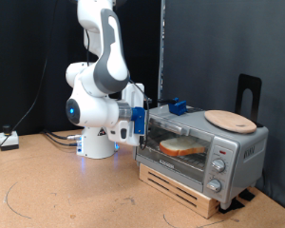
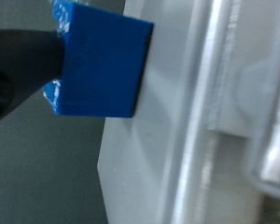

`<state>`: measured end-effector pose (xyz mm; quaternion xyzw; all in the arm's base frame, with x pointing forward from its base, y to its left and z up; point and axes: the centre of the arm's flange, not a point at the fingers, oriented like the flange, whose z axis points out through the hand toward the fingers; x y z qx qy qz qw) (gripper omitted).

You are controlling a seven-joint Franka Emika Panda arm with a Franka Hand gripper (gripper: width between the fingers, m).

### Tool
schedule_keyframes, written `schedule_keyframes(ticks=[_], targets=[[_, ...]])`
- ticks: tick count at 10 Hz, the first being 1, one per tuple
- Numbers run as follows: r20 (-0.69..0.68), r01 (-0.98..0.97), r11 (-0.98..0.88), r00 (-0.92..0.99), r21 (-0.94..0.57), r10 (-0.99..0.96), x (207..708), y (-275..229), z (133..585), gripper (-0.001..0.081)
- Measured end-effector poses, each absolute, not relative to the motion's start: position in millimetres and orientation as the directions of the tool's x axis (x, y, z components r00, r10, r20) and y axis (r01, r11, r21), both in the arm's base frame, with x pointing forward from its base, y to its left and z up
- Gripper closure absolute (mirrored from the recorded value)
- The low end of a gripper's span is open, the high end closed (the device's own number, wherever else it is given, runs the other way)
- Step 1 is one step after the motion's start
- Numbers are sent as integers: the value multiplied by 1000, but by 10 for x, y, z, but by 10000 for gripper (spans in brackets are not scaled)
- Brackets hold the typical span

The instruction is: Make a piece of toast with the oven

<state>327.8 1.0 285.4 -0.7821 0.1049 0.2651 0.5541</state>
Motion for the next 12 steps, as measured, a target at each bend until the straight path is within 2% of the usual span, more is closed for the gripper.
schedule_keyframes(ticks=[3, 10, 12], targets=[[-514, -447, -386, 854, -807, 85, 3148, 99, 2969, 2], [-450, -524, -406, 852, -749, -268, 3357, -882, 2991, 2], [-449, -537, -406, 843, -740, -297, 3362, -940, 2976, 2]])
